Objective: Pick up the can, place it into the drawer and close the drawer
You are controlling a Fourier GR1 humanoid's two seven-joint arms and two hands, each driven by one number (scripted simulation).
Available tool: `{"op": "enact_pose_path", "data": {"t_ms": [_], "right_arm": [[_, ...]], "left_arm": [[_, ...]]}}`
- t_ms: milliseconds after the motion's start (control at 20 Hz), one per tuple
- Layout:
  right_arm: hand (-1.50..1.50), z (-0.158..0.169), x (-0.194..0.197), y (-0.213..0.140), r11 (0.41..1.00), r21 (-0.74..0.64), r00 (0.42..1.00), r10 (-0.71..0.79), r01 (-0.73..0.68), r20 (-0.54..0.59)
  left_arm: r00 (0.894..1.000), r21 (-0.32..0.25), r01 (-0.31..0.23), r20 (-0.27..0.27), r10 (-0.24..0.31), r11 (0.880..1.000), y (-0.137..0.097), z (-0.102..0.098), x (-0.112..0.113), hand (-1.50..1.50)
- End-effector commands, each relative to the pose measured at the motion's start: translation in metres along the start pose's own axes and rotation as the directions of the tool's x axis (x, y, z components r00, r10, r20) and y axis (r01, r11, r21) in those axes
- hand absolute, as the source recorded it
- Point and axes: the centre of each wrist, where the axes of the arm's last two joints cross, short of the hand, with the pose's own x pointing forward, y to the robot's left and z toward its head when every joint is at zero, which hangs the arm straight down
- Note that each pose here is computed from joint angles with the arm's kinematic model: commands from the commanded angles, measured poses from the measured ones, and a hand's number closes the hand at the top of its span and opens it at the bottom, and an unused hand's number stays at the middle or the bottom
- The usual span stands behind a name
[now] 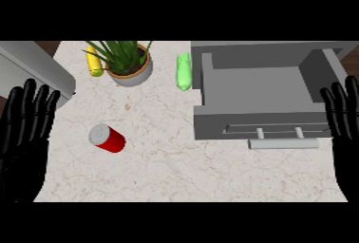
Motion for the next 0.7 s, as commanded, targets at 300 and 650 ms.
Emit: {"op": "enact_pose_path", "data": {"t_ms": [300, 650], "right_arm": [[-1.50, 0.013, -0.029, -0.010, 0.994, -0.093, 0.964, 0.028, -0.054, -0.264], [-1.50, 0.023, -0.004, -0.004, 0.994, -0.096, 0.945, 0.016, -0.049, -0.325]], "left_arm": [[0.955, -0.064, 0.036, -0.292, -0.053, 0.997, -0.009, 0.006, -0.029, -1.50], [0.929, -0.053, 0.038, -0.367, -0.055, 0.998, -0.022, 0.011, 0.011, -1.50]]}}
